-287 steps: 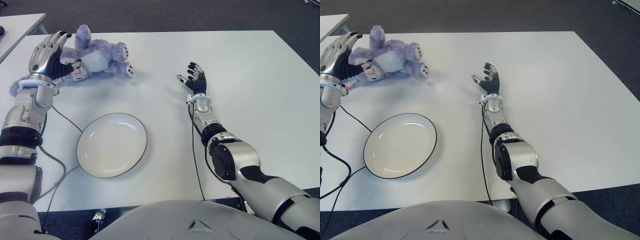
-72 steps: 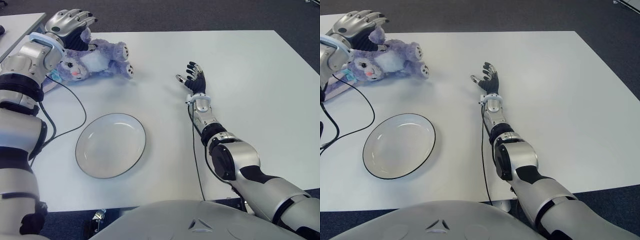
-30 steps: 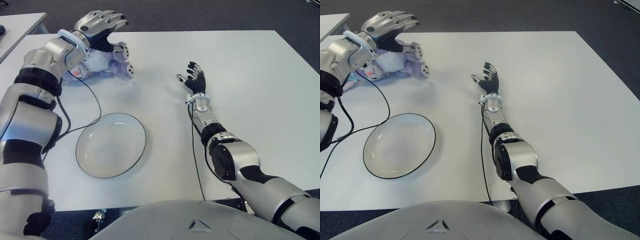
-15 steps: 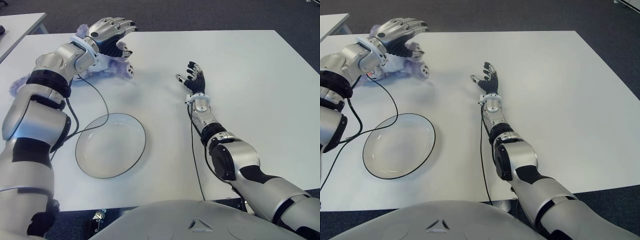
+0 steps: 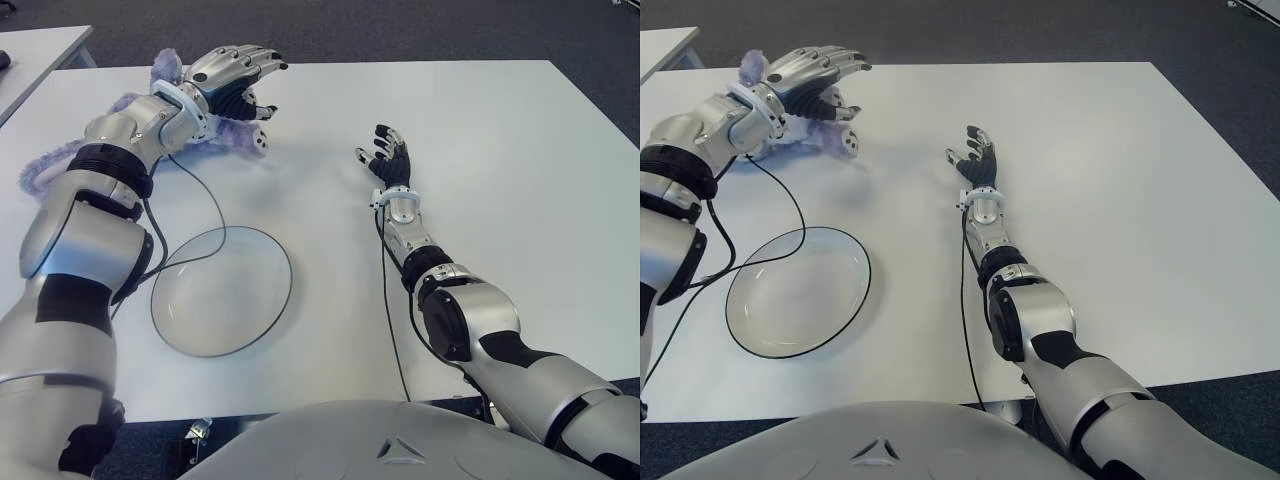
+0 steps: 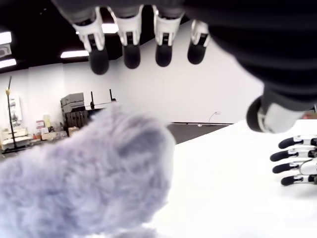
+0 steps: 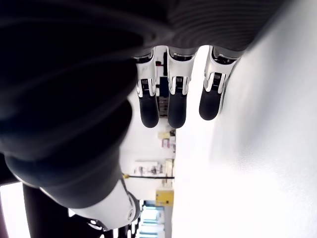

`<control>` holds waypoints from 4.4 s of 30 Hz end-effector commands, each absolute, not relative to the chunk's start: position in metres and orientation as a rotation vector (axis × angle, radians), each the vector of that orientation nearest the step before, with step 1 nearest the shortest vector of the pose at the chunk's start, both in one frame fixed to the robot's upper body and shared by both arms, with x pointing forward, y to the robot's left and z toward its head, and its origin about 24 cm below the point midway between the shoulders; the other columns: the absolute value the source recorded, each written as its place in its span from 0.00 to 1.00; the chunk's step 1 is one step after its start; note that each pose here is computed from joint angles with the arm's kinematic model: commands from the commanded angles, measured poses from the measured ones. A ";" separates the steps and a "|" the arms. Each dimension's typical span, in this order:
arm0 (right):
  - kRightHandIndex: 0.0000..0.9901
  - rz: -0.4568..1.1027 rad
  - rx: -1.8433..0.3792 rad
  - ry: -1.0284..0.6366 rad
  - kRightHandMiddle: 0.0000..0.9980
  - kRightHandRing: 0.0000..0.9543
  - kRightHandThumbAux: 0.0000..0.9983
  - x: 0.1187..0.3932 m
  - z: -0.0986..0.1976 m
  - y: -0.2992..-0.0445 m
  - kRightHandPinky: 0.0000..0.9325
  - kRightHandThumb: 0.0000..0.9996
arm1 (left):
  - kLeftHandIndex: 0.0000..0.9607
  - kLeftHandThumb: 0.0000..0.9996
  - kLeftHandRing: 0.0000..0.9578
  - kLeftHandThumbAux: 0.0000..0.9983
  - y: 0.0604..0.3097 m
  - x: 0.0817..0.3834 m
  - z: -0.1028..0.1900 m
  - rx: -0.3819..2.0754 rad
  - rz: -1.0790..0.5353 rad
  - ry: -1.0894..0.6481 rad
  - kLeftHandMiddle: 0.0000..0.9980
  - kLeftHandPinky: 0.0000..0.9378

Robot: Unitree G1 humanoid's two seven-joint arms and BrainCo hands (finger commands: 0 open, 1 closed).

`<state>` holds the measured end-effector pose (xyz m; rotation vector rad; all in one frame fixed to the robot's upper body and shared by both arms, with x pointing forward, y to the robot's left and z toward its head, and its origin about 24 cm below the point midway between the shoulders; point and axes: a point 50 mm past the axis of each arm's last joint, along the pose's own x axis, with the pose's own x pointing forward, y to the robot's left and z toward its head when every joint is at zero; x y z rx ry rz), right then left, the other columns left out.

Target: Put the doll into the plate.

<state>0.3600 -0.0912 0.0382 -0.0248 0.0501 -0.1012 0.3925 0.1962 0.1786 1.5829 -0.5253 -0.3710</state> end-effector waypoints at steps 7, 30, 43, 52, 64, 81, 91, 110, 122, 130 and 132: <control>0.21 -0.031 0.054 0.565 0.17 0.15 0.91 0.279 -0.061 -0.041 0.18 0.42 | 0.00 0.38 0.09 0.36 0.204 0.389 0.161 1.513 -0.385 -0.451 0.08 0.12; 0.22 -0.044 0.056 0.562 0.17 0.14 0.90 0.280 -0.061 -0.045 0.17 0.45 | 0.00 0.41 0.07 0.32 0.217 0.388 0.149 1.484 -0.306 -0.369 0.07 0.09; 0.22 -0.044 0.040 0.567 0.17 0.15 0.90 0.280 -0.062 -0.047 0.18 0.44 | 0.00 0.43 0.08 0.30 0.222 0.389 0.140 1.500 -0.267 -0.308 0.07 0.12; 0.24 -0.045 0.016 0.561 0.17 0.15 0.89 0.281 -0.062 -0.048 0.18 0.44 | 0.00 0.40 0.09 0.28 0.222 0.391 0.136 1.501 -0.248 -0.253 0.07 0.11; 0.25 -0.048 0.009 0.561 0.17 0.15 0.89 0.280 -0.062 -0.049 0.18 0.47 | 0.00 0.43 0.09 0.28 0.218 0.393 0.128 1.480 -0.233 -0.209 0.07 0.12; 0.25 -0.054 0.022 0.557 0.17 0.15 0.89 0.280 -0.062 -0.049 0.18 0.48 | 0.00 0.46 0.11 0.28 0.210 0.395 0.120 1.473 -0.214 -0.169 0.09 0.13; 0.23 -0.060 0.039 0.555 0.17 0.15 0.90 0.280 -0.062 -0.049 0.18 0.48 | 0.16 0.61 0.23 0.31 0.205 0.396 0.116 1.502 -0.221 -0.151 0.22 0.26; 0.20 -0.076 0.068 0.559 0.18 0.16 0.91 0.280 -0.062 -0.050 0.18 0.49 | 0.56 0.76 0.72 0.37 0.213 0.396 0.110 1.449 -0.169 -0.064 0.68 0.69; 0.20 -0.080 0.097 0.553 0.19 0.17 0.92 0.280 -0.062 -0.051 0.19 0.51 | 0.76 0.72 0.83 0.59 0.220 0.393 0.105 1.535 -0.120 -0.073 0.82 0.71; 0.20 -0.087 0.106 0.554 0.19 0.18 0.91 0.280 -0.062 -0.051 0.19 0.53 | 0.79 0.80 0.82 0.67 0.223 0.393 0.104 1.597 -0.082 -0.073 0.81 0.75; 0.20 -0.088 0.104 0.554 0.19 0.18 0.91 0.280 -0.062 -0.051 0.19 0.53 | 0.79 0.81 0.81 0.67 0.221 0.393 0.105 1.583 -0.076 -0.077 0.80 0.76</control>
